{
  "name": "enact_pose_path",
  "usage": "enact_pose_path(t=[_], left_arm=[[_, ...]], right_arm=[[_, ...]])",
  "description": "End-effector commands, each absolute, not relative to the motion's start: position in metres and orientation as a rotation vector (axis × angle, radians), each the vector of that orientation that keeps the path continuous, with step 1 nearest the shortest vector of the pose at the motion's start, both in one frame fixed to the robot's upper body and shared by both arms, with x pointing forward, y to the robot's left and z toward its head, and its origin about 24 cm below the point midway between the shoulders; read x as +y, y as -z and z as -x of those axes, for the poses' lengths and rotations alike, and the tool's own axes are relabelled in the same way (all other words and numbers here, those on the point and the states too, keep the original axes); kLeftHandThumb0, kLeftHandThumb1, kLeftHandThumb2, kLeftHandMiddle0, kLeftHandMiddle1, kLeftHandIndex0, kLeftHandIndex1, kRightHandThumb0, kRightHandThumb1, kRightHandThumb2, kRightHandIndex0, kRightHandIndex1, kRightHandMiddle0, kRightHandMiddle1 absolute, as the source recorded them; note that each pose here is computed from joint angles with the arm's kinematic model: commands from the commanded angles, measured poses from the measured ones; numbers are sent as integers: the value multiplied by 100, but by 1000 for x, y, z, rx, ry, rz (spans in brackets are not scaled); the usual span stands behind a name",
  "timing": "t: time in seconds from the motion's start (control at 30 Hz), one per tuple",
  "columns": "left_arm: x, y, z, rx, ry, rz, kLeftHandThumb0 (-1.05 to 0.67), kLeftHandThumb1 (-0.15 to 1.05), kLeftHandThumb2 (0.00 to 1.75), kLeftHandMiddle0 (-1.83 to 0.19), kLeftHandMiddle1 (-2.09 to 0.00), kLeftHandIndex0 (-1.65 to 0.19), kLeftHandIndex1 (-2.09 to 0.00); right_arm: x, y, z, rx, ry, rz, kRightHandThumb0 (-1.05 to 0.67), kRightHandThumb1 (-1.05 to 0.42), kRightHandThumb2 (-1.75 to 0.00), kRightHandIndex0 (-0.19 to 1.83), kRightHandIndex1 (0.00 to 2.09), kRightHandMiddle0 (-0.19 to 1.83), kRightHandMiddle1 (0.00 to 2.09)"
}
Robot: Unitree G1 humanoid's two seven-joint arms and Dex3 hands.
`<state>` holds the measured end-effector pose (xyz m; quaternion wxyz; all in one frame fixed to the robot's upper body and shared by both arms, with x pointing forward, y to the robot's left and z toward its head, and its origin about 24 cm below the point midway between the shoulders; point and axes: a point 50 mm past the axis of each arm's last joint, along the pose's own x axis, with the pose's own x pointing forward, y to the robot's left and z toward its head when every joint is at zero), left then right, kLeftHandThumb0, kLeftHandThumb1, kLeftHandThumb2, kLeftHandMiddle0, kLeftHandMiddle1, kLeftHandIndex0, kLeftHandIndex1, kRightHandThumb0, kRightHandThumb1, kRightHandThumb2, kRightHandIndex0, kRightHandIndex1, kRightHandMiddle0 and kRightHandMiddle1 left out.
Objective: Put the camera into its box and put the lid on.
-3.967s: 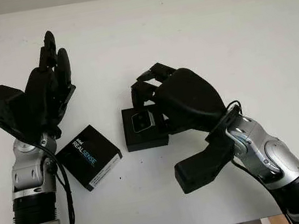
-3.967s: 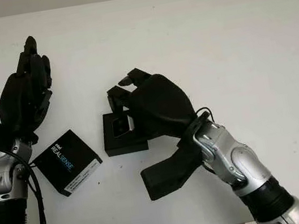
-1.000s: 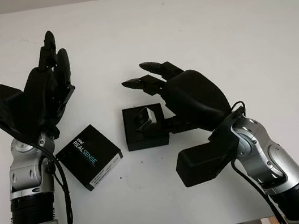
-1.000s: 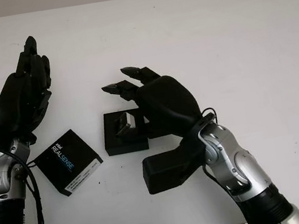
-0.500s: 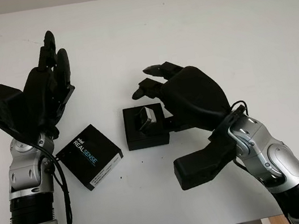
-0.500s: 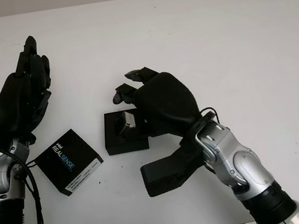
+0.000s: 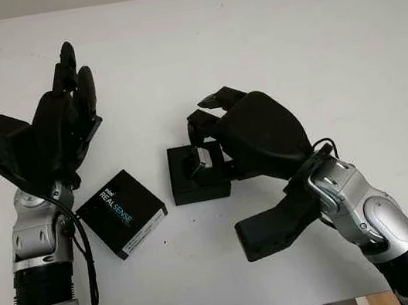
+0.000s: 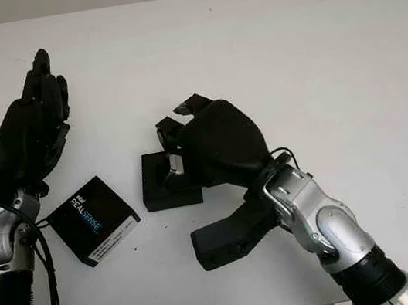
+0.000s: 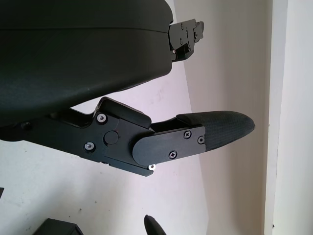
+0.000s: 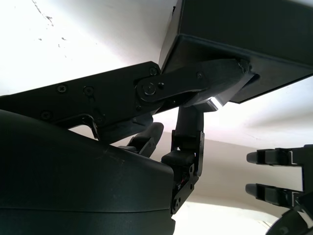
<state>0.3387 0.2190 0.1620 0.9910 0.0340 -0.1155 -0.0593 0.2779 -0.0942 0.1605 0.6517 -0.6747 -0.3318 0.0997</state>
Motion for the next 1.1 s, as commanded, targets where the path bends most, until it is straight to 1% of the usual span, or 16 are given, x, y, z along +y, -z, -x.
enact_pose_path(t=[0.0,0.13,0.2,0.27,0.33,0.4,0.5,0.57,0.73,0.9,1.07], left_arm=[[219,-167,-339,-250,121,-74,-82,105,62,19,0,19,0],[220,-167,-339,-248,119,-70,-82,105,61,19,0,19,0],[220,-167,-339,-248,117,-70,-82,105,61,19,0,19,0],[220,-167,-338,-248,119,-77,-81,105,62,19,0,19,0],[220,-167,-339,-248,120,-74,-81,105,62,19,0,19,0],[220,-167,-339,-247,121,-69,-82,105,61,19,0,19,0],[220,-167,-339,-249,120,-67,-82,105,61,19,0,19,0],[220,-167,-338,-250,120,-69,-81,105,61,19,0,19,0],[221,-167,-338,-251,118,-71,-81,105,61,19,0,19,0],[222,-166,-338,-244,116,-74,-82,105,61,19,0,19,0],[223,-166,-338,-244,119,-78,-82,105,61,19,0,19,0]], right_arm=[[-93,-162,-276,-782,-225,1533,-73,-99,-5,39,64,50,165],[-92,-162,-276,-778,-249,1502,-68,-99,-5,34,76,47,171],[-91,-163,-276,-763,-273,1473,-60,-99,-5,31,84,48,172],[-91,-163,-276,-752,-295,1439,-55,-99,-5,28,89,48,168],[-91,-163,-276,-744,-307,1404,-53,-99,-5,27,92,48,159],[-92,-162,-278,-747,-320,1315,-51,-99,-5,28,95,49,157],[-95,-156,-284,-731,-319,1195,-49,-98,-5,22,105,47,154],[-98,-152,-288,-699,-308,1135,-49,-98,-5,18,106,46,151],[-104,-145,-297,-651,-274,1032,-48,-97,-5,15,110,46,155],[-108,-145,-302,-623,-234,995,-48,-96,-5,14,110,45,156],[-110,-147,-305,-635,-199,977,-46,-95,-5,16,111,45,154]])
